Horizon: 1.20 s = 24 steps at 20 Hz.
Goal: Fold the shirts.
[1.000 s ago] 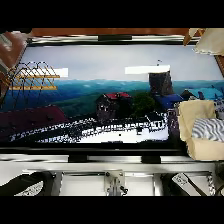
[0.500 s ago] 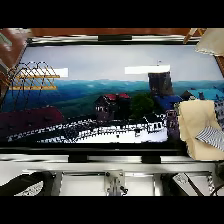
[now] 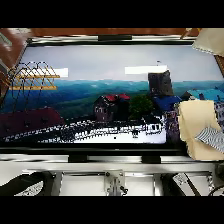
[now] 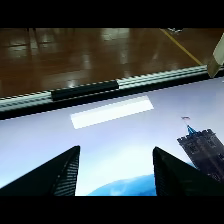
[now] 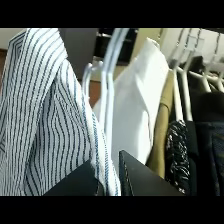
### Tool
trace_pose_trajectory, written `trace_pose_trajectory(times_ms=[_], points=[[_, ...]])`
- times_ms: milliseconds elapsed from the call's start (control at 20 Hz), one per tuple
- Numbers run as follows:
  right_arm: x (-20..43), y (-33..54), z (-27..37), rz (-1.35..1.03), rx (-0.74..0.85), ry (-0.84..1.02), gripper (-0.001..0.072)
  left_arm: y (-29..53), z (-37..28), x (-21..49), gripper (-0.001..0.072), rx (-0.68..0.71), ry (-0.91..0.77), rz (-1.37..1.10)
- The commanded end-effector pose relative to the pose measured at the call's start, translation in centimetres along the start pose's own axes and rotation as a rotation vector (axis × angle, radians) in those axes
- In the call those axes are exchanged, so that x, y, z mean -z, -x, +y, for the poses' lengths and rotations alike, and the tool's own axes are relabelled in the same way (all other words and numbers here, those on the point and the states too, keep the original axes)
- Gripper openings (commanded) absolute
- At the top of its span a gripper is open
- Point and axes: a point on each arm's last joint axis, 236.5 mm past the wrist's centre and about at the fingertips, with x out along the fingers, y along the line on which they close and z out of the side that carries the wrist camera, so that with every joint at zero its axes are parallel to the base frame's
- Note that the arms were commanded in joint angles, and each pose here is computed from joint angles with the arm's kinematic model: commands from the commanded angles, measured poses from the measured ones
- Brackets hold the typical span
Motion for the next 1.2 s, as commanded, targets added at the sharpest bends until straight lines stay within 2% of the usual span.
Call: trace_pose_trajectory(times_ms=[0,50,100,450,850,1000,1150], points=[[1.9,0.0,-0.1,0.078,0.009,-0.04,0.0129,0.0,0.1,-0.2,0.0529,-0.002,-0.001,-0.008],[2.5,-0.2,0.3,0.104,0.0,-0.043,0.0437,0.0,0.1,-0.3,0.0529,-0.003,-0.001,-0.014],[3.1,-0.4,0.7,0.128,-0.01,-0.047,0.0589,0.0,0.1,-0.6,0.0529,-0.005,-0.001,-0.027],[2.7,2.8,0.2,0.14,-0.076,-0.126,0.059,-0.9,0.5,-0.9,0.0529,-0.01,0.003,-0.048],[0.3,7.0,-1.9,0.056,-0.116,-0.188,0.0586,-4.4,0.7,4.2,0.0529,0.009,0.025,0.116],[0.0,7.9,0.6,0.063,-0.234,-0.241,0.0585,-4.5,0.6,4.8,0.0529,0.011,0.026,0.138],[-0.9,9.8,5.1,0.048,-0.446,-0.241,0.0585,-4.4,0.6,5.4,0.0529,0.014,0.026,0.163]])
